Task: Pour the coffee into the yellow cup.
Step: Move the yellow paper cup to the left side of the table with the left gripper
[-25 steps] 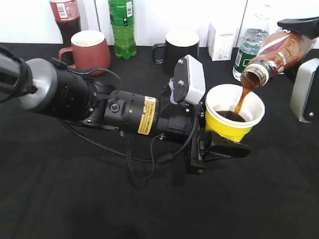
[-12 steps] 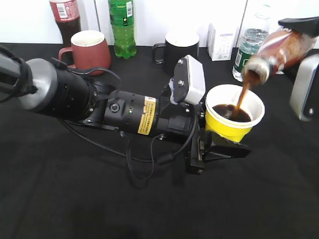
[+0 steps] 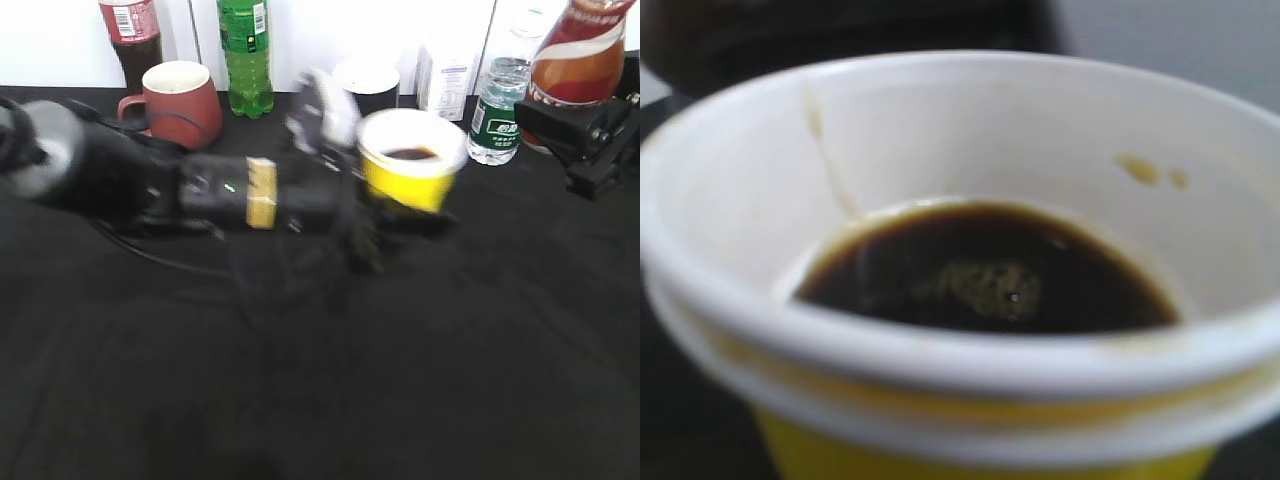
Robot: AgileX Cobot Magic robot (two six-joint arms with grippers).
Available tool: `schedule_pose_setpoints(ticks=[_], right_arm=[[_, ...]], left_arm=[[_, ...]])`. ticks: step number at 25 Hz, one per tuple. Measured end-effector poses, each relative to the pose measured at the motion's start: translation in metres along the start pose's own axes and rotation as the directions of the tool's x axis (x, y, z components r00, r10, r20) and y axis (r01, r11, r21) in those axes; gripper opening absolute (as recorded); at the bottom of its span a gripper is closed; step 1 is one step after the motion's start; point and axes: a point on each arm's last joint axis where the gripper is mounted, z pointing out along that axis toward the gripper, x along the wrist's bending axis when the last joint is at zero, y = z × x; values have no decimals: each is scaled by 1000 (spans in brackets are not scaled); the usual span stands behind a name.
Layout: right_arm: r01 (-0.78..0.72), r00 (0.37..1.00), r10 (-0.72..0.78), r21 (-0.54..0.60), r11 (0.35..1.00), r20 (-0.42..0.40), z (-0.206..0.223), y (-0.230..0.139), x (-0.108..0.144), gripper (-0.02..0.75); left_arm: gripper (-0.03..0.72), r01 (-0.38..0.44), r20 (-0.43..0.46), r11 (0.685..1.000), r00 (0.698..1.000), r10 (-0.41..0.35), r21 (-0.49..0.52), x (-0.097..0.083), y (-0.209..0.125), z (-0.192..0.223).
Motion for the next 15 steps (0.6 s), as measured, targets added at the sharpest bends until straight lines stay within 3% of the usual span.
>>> schedule_pose_setpoints(ticks=[6, 9, 11, 15], right_arm=[[-20, 1000, 20, -9, 1000, -3, 0, 1, 0, 543], [-22, 1000, 22, -13, 1000, -5, 0, 1, 0, 543], [-22, 1000, 22, -14, 1000, -5, 0, 1, 0, 543], [-22, 1000, 22, -15, 1000, -5, 0, 1, 0, 543]], left_arm=[[433, 19, -205, 1000, 979, -22, -17, 58, 0, -61], [433, 66, -300, 998, 952, -60, 10, 73, -22, -96], [433, 71, -384, 997, 922, -61, 13, 73, -38, -111], [433, 61, -551, 998, 832, -54, -6, 79, -56, -122]])
